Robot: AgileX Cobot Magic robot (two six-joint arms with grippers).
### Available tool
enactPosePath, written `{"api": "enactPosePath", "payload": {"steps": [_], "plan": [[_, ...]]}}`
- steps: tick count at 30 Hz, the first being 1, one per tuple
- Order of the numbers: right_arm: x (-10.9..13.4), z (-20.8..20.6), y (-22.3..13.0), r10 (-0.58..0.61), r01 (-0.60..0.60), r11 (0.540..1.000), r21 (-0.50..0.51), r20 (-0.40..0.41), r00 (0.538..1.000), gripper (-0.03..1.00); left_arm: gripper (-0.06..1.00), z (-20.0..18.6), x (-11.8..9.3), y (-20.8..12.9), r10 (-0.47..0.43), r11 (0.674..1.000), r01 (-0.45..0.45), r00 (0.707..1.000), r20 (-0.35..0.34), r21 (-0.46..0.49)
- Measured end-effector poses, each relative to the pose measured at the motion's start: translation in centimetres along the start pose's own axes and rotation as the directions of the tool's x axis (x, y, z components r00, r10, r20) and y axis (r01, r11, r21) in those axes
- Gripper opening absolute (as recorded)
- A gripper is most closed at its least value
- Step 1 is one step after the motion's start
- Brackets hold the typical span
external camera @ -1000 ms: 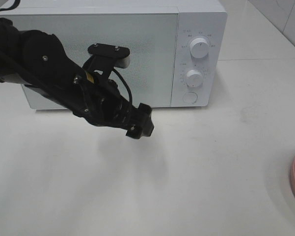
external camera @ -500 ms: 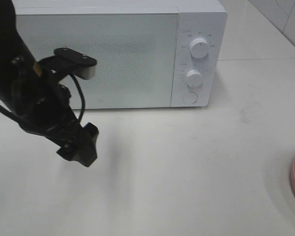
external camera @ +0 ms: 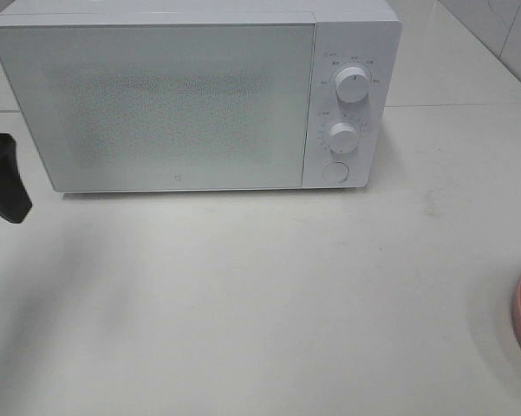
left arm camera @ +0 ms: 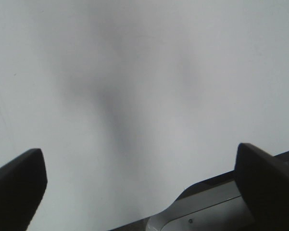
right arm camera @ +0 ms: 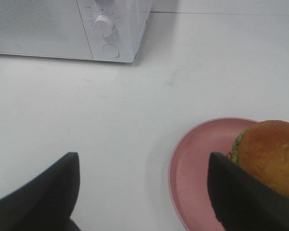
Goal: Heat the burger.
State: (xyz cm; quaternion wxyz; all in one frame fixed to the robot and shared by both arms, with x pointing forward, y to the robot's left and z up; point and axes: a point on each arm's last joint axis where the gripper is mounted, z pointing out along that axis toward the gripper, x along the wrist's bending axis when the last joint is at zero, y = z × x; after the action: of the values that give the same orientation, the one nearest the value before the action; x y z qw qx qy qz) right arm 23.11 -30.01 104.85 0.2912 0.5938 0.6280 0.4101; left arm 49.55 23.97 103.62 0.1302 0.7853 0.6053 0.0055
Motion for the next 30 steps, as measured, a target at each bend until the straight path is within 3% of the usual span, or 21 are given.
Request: {"api": "enactPosePath", "payload": {"steps": [8,15,30], "plan": [[0.0,0.0,0.0,0.000,0.000,1.000,0.000,0.000,1.000,0.73,0.98,-2.2,2.9,-4.0,-0.177,0.984,0.176,0.984,-0.027,-0.033],[0.0,0.0,0.0,0.000,0.000,1.000,0.000,0.000,1.000,0.73,0.98,-3.6,2.2,-7.9,-0.186,0.979,0.182,0.982,-0.039,-0.091],[0.0,0.0,0.0,0.000,0.000,1.000,0.000,0.000,1.000,0.73,0.98,-2.9,0.5,-16.0,-0.208,0.961,0.196,0.977,-0.047,-0.195]]}}
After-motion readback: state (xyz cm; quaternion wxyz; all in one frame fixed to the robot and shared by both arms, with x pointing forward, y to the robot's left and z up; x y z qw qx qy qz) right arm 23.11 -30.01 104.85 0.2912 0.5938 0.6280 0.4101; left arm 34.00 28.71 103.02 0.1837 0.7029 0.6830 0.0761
